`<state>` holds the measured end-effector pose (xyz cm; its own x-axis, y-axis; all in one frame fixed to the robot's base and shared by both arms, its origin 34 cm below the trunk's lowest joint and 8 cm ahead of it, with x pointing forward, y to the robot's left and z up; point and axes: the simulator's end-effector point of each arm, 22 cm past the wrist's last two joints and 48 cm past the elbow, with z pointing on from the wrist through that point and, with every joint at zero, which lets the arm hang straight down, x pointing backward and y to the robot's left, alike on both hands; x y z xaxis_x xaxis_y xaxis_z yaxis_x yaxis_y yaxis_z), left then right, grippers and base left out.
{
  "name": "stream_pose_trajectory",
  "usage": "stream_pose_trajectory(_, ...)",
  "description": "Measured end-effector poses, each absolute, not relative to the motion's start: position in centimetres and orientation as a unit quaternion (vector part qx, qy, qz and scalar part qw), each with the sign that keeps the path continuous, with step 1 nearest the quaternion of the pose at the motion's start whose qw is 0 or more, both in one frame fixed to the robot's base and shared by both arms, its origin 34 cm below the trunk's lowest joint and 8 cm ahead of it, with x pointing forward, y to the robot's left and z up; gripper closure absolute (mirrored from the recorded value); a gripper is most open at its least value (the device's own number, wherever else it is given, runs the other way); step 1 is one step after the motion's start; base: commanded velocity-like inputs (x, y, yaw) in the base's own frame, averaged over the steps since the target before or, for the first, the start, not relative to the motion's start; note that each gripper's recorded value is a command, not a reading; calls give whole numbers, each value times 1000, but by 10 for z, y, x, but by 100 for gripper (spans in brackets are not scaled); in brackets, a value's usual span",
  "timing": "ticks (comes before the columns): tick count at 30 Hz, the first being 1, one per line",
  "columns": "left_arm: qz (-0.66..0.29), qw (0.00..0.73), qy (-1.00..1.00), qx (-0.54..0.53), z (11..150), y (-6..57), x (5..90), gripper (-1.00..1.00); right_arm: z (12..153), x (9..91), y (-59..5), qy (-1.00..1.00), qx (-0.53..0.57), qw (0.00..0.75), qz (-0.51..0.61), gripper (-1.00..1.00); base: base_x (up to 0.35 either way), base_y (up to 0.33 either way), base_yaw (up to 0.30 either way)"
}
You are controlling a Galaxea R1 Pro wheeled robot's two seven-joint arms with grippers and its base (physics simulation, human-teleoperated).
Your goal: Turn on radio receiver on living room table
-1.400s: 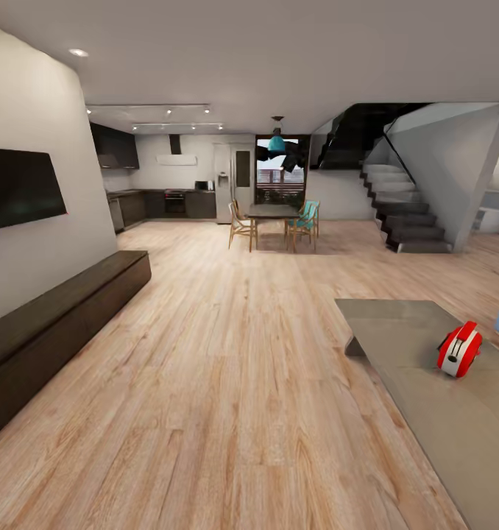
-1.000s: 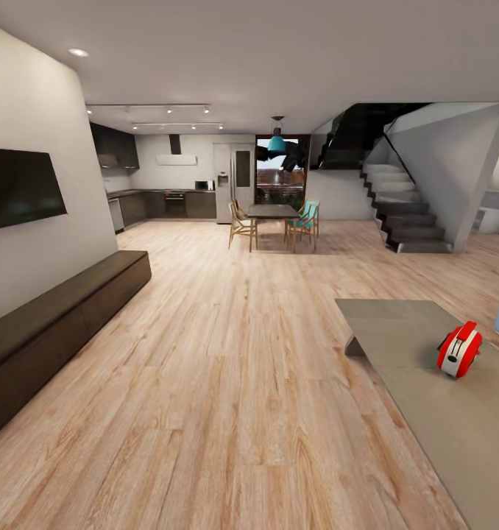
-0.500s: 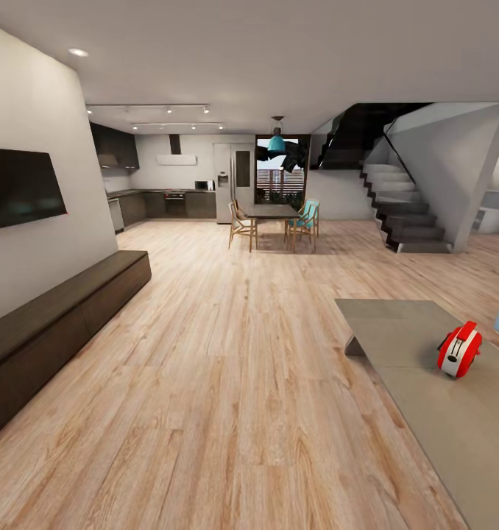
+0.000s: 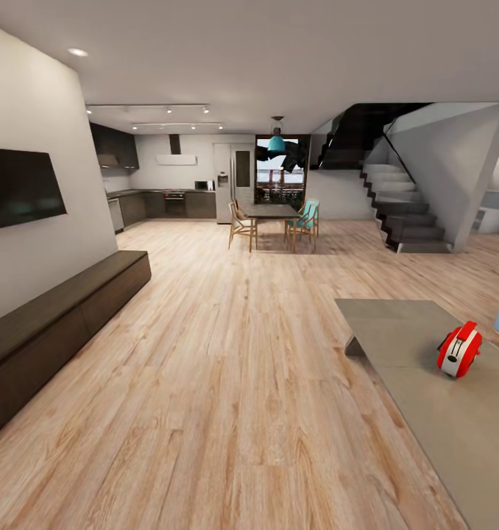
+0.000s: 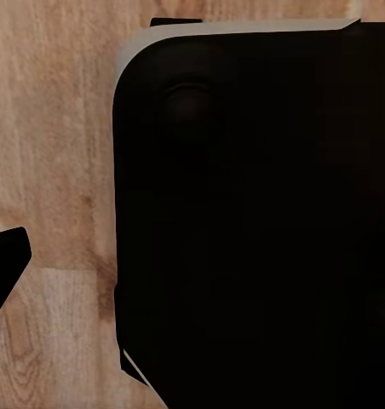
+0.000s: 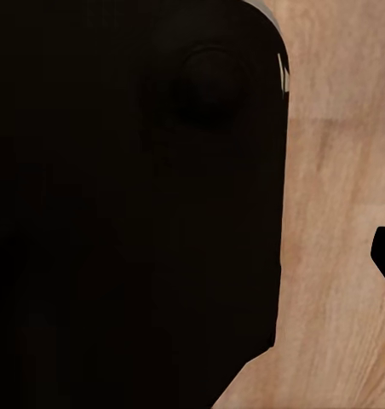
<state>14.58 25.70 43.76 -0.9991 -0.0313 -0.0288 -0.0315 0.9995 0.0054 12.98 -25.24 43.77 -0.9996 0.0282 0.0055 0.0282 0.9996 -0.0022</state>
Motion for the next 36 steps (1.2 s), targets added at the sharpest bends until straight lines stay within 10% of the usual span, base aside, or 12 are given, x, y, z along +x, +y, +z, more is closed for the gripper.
stream_pose_trajectory(36, 3, 14, 1000, -16, 438, 257, 146, -100, 438, 130, -253, -1000, -14, 2, 1, -100, 0, 0, -225)
